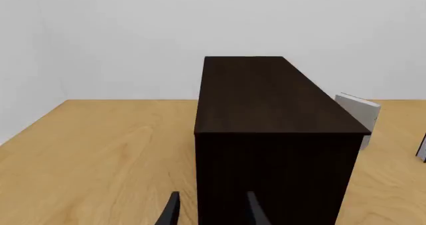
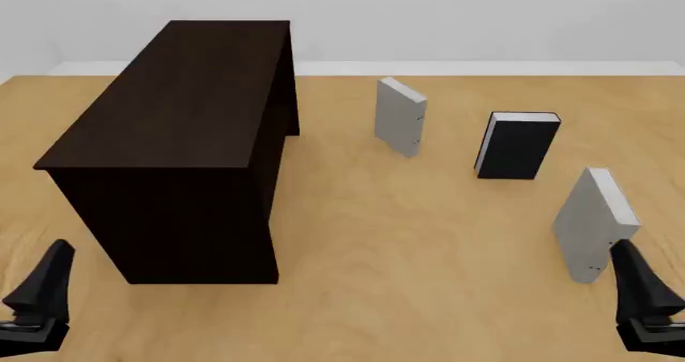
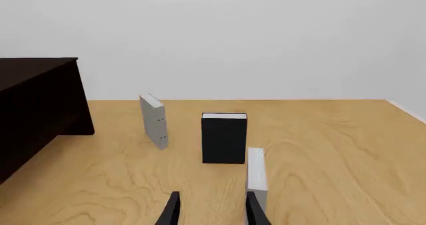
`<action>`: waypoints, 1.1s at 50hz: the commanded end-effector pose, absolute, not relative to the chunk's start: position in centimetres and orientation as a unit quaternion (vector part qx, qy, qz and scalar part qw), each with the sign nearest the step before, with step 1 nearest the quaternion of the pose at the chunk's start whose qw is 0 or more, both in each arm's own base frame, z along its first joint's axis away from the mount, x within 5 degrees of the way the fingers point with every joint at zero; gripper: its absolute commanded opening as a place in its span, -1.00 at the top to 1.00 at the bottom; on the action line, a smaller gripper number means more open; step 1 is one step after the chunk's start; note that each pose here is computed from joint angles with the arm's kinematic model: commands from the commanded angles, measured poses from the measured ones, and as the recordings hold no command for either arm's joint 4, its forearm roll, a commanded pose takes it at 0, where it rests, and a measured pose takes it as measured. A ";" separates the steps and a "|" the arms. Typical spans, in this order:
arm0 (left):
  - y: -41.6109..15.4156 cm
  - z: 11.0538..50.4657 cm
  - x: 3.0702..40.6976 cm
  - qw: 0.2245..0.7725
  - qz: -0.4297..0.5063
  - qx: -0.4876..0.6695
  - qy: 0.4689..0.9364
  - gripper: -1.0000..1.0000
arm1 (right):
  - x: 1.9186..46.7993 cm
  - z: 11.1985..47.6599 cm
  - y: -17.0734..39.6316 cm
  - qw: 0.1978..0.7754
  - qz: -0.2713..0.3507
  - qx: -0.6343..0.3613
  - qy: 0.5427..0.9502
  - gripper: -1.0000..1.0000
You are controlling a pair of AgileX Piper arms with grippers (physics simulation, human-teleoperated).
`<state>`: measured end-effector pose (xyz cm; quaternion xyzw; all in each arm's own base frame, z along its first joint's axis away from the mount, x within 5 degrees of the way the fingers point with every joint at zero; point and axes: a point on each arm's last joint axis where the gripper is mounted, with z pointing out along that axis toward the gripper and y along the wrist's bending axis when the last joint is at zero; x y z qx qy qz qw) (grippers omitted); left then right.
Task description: Pick up the book on the right and place it under the cabinet shelf.
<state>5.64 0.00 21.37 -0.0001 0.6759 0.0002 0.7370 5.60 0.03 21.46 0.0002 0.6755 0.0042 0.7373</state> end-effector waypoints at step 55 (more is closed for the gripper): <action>0.0 21.4 5.7 0.736 0.000 0.000 0.677 -1.00 | 12.7 35.3 -1.2 0.614 -0.052 0.007 0.787 -1.00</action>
